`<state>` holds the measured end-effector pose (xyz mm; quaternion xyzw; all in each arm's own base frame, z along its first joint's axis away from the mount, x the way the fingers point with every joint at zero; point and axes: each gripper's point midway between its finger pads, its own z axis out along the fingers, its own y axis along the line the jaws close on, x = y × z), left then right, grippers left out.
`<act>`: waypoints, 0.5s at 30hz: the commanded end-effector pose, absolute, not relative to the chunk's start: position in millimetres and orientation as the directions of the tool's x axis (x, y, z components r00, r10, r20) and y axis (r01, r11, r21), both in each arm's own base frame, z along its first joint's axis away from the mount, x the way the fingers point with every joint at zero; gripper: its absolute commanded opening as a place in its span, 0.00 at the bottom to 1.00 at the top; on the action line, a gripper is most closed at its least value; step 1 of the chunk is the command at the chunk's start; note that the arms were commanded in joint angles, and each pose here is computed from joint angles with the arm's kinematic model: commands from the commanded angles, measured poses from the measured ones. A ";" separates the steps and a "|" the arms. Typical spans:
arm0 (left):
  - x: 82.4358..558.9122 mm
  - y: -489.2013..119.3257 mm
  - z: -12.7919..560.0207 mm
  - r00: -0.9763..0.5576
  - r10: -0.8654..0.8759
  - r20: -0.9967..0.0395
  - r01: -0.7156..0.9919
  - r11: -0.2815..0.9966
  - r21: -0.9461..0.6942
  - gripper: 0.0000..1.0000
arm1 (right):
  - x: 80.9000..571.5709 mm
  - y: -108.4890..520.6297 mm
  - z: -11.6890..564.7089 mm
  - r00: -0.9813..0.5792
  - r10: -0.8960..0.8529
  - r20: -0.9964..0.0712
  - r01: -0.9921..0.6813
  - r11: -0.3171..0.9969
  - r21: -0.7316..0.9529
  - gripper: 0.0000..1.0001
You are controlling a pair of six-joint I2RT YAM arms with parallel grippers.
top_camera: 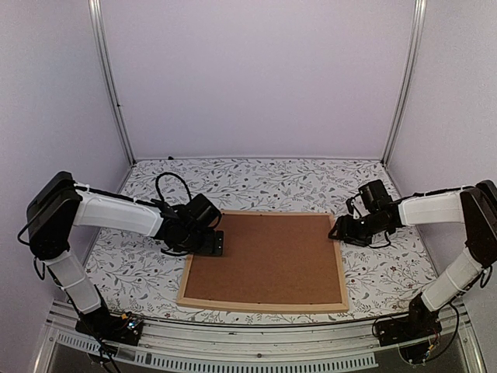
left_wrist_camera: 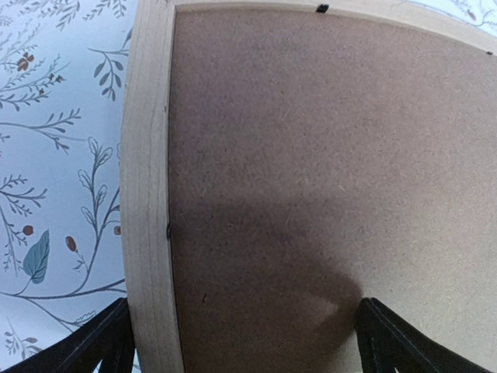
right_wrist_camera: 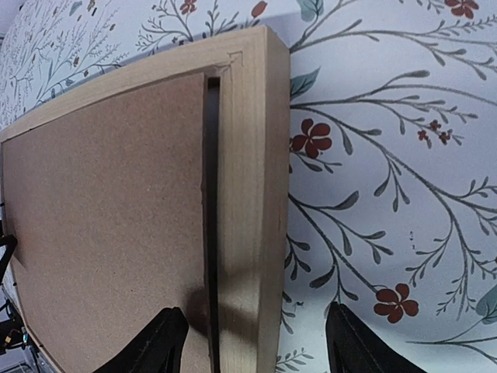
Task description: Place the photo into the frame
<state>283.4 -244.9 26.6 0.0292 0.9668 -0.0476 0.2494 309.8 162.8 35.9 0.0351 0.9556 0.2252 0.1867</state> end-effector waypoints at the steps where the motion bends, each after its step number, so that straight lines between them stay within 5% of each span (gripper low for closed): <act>1: 280.1 -257.1 30.9 -0.882 0.046 -0.470 0.116 0.986 -0.122 1.00 | 306.5 171.8 24.7 -0.935 0.137 -0.327 -0.046 0.868 0.494 0.65; 6: 279.5 -257.1 31.5 -0.881 0.044 -0.471 0.116 0.986 -0.124 1.00 | 297.3 166.2 6.1 -0.946 0.135 -0.294 -0.021 0.881 0.472 0.60; 15: 276.4 -257.3 27.5 -0.888 0.033 -0.458 0.109 0.984 -0.140 1.00 | 274.6 161.9 -7.3 -0.959 0.104 -0.264 -0.006 0.923 0.385 0.35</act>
